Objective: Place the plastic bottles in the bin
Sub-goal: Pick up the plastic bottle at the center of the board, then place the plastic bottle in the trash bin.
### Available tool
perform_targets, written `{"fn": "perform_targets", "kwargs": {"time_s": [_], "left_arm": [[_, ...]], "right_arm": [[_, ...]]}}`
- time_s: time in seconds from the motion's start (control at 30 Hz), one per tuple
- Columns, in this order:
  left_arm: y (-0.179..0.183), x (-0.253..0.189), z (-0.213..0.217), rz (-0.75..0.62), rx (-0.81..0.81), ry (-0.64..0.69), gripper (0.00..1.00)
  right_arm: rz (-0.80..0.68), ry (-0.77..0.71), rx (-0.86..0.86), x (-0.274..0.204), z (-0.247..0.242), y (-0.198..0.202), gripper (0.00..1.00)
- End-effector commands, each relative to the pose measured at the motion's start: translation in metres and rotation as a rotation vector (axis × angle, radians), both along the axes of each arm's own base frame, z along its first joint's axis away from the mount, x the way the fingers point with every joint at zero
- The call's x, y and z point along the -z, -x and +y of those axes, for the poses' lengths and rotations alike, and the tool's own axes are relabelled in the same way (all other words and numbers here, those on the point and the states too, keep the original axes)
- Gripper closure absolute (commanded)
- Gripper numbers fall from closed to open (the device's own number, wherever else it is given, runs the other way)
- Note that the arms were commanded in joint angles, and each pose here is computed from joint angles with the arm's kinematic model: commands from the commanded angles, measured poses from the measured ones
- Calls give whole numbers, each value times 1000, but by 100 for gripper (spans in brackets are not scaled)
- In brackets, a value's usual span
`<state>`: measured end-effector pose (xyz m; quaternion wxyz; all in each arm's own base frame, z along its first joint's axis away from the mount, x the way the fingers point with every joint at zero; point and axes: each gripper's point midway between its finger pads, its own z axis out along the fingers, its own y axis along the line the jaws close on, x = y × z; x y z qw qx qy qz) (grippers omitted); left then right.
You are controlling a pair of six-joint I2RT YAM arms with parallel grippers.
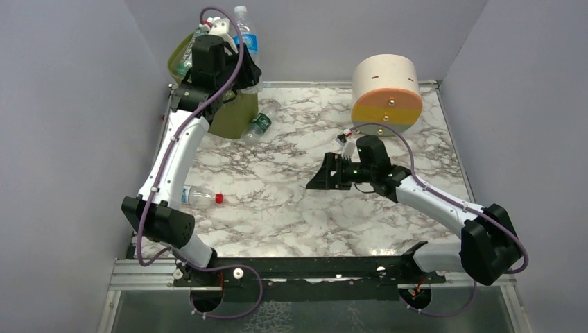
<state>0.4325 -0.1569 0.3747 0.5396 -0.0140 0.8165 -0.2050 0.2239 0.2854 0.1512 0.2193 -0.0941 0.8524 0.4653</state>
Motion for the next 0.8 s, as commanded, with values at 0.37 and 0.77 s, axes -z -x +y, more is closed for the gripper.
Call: {"fn": "perform_targets", "kwargs": {"time_s": [0.37, 0.77], "left_arm": [[-86, -46, 79, -113, -94, 15, 53], [-125, -16, 139, -92, -193, -30, 53]], "right_arm": [[0, 21, -20, 3, -9, 15, 5], [17, 36, -15, 12, -14, 22, 5]]}}
